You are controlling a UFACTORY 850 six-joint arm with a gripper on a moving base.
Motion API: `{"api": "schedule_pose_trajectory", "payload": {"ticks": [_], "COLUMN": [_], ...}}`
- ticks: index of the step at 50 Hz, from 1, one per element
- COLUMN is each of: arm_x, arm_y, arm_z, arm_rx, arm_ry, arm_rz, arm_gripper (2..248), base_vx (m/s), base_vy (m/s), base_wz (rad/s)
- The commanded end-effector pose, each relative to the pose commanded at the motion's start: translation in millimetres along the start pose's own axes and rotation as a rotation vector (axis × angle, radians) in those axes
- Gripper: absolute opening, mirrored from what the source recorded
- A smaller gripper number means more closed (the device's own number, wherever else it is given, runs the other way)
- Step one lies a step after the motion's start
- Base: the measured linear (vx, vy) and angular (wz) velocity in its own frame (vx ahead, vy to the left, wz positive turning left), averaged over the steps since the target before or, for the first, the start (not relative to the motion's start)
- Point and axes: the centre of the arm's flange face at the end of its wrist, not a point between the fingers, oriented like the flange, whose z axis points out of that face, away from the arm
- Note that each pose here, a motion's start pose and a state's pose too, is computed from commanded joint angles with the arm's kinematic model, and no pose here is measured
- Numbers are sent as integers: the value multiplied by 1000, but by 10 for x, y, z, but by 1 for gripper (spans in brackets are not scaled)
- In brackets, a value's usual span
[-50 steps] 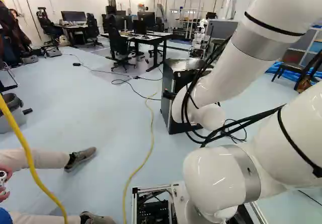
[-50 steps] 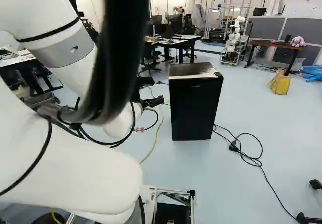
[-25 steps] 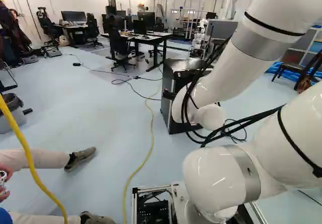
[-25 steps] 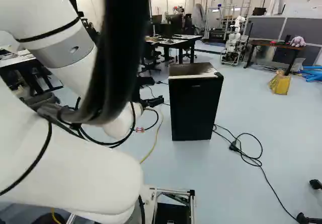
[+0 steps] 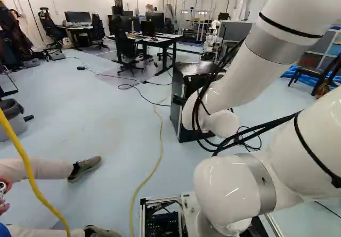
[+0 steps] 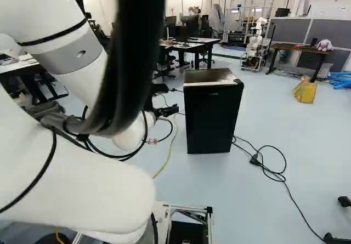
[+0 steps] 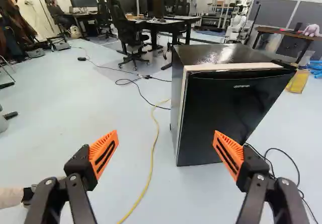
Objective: Grab a drink from the fridge
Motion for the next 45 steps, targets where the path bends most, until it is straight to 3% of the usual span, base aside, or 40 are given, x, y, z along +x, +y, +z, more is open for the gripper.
{"api": "schedule_pose_trajectory", "payload": {"ticks": [45], "arm_x": [0], "arm_y": [0], "arm_z": [0], "arm_rx": [0], "arm_ry": [0], "arm_rz": [0], "arm_gripper": [247], "base_vx": [44], "base_vy": [0], "base_wz": [-1]}}
